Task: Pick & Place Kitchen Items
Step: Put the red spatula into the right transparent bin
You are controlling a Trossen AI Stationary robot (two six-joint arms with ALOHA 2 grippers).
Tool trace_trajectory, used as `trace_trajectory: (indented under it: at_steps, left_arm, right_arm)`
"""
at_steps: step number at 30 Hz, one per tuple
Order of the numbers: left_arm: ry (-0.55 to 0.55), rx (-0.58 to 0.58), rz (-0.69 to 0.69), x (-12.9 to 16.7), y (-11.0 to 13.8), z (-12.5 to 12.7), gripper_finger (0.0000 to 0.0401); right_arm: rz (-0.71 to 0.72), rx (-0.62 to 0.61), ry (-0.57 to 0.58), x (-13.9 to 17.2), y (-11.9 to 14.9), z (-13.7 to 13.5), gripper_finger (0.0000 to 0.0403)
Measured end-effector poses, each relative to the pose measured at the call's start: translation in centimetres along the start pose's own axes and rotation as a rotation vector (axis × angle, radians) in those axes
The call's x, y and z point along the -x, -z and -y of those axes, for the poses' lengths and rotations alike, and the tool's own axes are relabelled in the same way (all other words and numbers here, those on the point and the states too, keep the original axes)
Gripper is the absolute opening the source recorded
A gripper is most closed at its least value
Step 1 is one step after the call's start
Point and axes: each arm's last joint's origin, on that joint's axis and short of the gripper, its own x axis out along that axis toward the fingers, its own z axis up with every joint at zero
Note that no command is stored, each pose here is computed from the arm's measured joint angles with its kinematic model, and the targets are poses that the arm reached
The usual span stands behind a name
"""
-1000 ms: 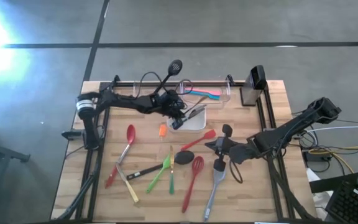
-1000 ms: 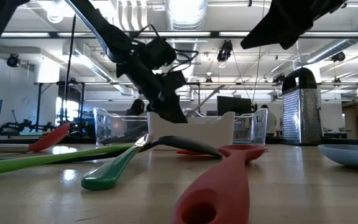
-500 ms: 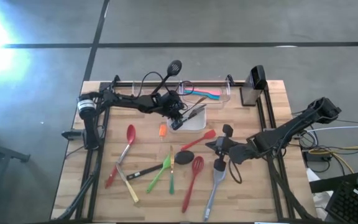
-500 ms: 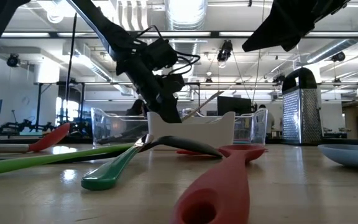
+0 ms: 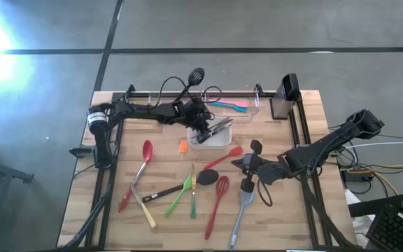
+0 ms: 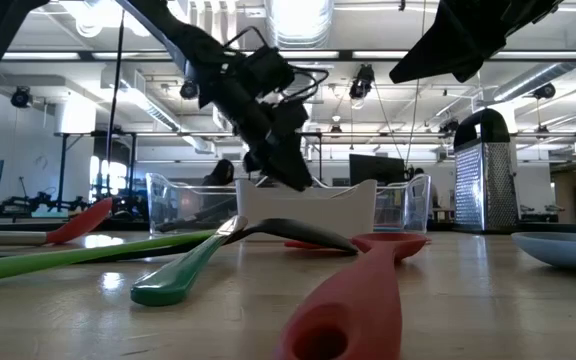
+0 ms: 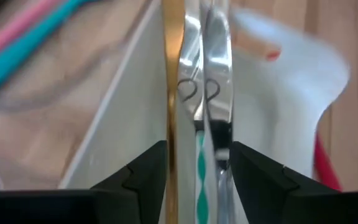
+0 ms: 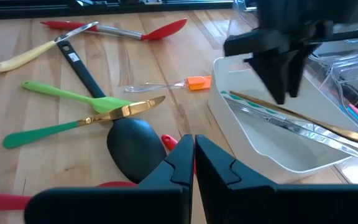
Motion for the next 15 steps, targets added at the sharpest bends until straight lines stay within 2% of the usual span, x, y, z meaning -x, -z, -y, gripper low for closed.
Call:
trace_trajectory:
  at_steps: [5,8,11,15]
  left_arm:
    - [0.023,-0.017,0.026,1.7,-3.5,0.7,0.0180]
    - [0.034,-0.076,0.014,3.2,-5.5,1.9,0.0175]
    - [0.031,-0.159,0.029,4.9,-7.3,4.0,0.0165]
    - [0.024,-0.277,0.085,7.6,-8.1,7.7,0.0150]
  right_arm:
    - [-0.001,0.004,-0.013,0.2,0.1,-0.3,0.0008]
    - [-0.001,0.012,-0.026,0.4,0.2,-0.5,0.0008]
    - [-0.004,0.019,-0.036,0.6,0.4,-0.8,0.0008]
    - [-0.021,0.022,-0.043,0.9,0.7,-1.1,0.0008]
